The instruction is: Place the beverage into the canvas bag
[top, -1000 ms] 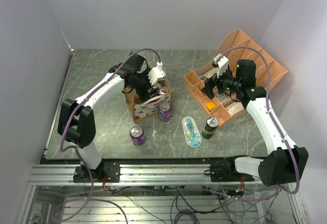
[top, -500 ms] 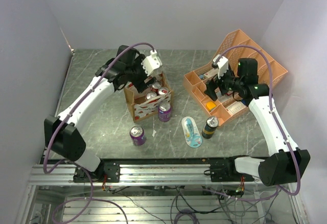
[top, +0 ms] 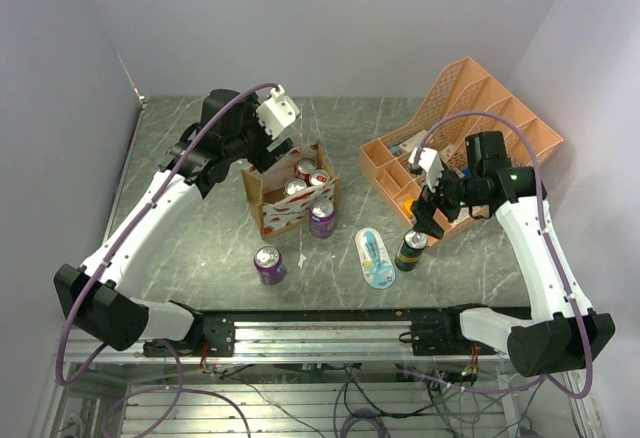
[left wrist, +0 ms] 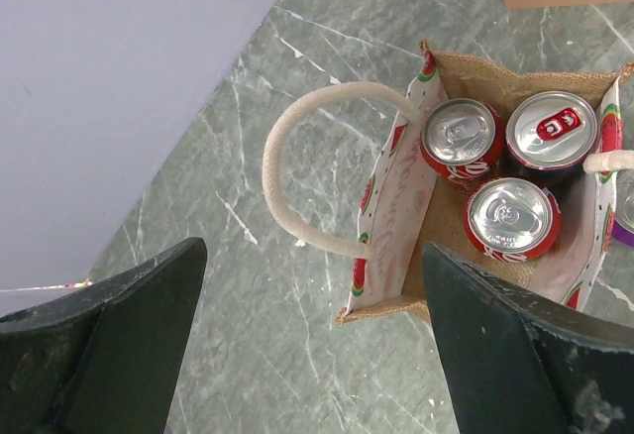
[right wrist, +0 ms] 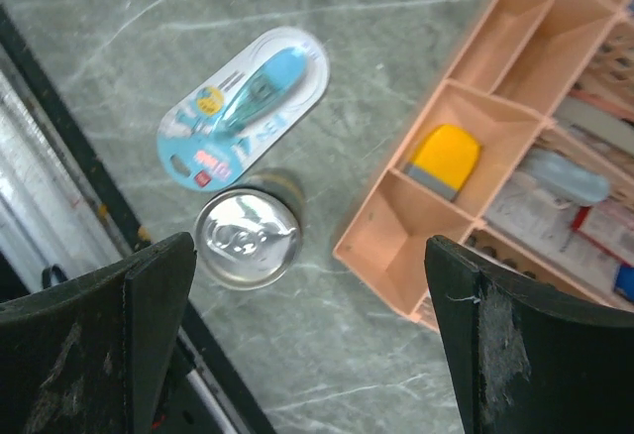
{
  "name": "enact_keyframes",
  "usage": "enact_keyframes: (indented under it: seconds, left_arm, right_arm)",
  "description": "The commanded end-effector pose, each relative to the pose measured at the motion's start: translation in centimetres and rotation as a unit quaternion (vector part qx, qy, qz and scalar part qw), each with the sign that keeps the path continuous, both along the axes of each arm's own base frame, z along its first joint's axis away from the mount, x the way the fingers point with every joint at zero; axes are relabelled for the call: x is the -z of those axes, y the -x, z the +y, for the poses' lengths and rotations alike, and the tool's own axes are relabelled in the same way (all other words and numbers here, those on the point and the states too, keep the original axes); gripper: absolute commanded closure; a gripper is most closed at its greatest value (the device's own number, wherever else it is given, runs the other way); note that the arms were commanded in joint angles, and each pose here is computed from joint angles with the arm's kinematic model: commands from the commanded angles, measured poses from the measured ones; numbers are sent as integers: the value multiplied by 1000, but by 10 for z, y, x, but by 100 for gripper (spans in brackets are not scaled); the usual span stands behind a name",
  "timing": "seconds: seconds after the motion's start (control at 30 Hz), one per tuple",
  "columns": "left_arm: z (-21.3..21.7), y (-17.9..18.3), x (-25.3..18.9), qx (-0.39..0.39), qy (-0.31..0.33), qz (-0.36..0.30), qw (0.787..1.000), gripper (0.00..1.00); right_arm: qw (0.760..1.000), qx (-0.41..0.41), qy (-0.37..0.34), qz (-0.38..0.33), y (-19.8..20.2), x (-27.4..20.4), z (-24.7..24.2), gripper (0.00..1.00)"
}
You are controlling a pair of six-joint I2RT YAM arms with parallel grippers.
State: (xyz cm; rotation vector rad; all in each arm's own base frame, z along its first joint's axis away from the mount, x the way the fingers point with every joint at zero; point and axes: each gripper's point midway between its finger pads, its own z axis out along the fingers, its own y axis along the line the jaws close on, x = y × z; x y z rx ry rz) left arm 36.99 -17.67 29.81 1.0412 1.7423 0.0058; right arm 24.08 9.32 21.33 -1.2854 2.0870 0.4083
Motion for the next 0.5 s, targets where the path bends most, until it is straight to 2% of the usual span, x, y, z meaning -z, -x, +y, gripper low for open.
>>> enact_keyframes:
  seconds: [0.0, 0.33, 0.47]
  left_arm:
    - [3, 4, -11, -13, 12, -10, 1000, 1]
    - [0, 12, -2, 0, 9, 21, 1000, 1]
    - [-2, 13, -3, 5, 12, 26, 1000, 1]
  right_arm:
    - [997, -44, 11, 67, 35, 25, 0, 0]
    - [993, -48, 35, 99, 46, 57, -6, 0]
    - [992, -51, 35, 112, 46, 68, -4, 6]
